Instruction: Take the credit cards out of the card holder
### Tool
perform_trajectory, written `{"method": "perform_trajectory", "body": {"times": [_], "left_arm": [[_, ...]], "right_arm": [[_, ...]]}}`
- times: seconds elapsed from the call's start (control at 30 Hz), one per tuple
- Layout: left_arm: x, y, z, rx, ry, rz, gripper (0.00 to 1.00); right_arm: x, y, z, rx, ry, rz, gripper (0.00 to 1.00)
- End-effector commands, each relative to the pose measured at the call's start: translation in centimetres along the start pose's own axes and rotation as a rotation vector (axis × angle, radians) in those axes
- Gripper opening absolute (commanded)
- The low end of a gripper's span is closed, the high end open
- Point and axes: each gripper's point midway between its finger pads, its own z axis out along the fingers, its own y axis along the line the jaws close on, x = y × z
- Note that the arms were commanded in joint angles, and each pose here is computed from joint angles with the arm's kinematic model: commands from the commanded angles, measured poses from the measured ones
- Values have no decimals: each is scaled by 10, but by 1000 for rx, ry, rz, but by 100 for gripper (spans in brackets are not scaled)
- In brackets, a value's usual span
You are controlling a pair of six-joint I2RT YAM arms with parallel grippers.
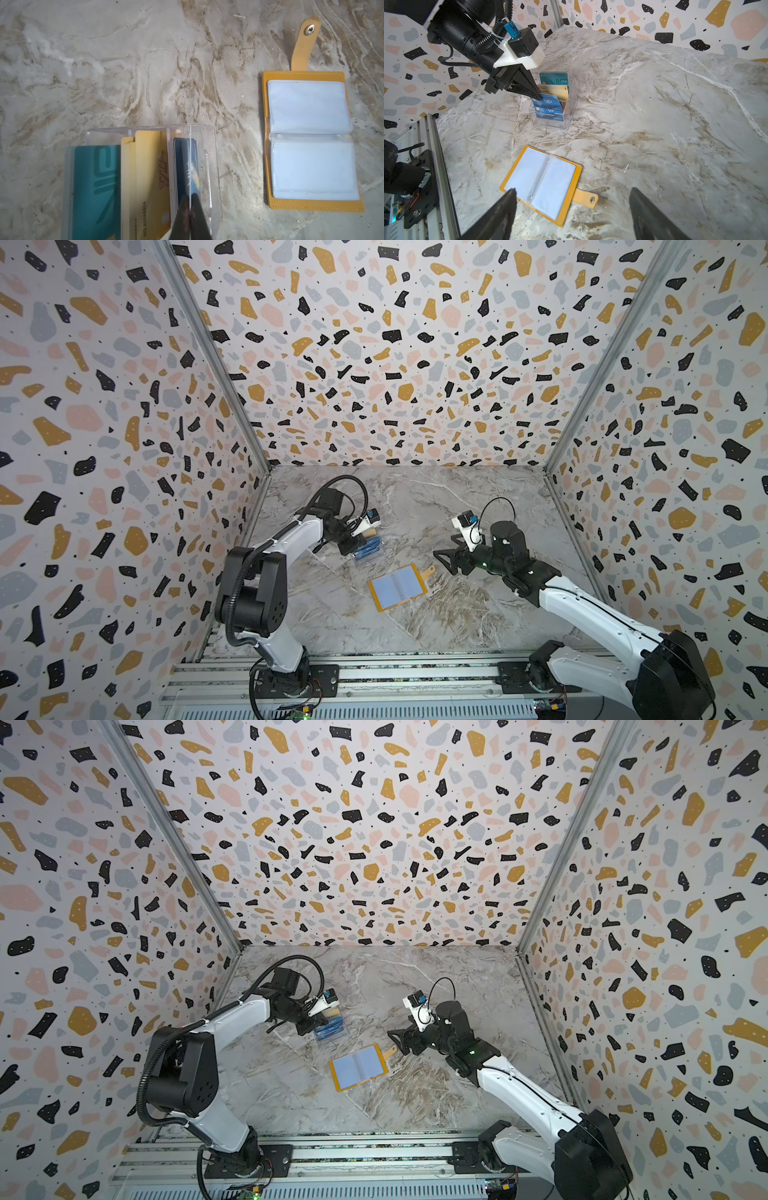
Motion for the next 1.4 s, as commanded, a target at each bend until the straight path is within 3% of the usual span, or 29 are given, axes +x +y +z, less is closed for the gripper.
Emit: {"method": "perform_trajectory", "body": {"times": [0.0, 0.93, 1.37], "left_arm": [[3, 0, 5, 15, -8, -11, 0], [30, -7, 21, 43, 74, -56, 0], [23, 1, 14, 3, 64, -65, 14]], "right_arm": [[-10, 0, -2, 0, -31, 2, 85], [-12, -29, -15, 168, -62, -6, 86], [-14, -44, -24, 254, -79, -2, 86]]}}
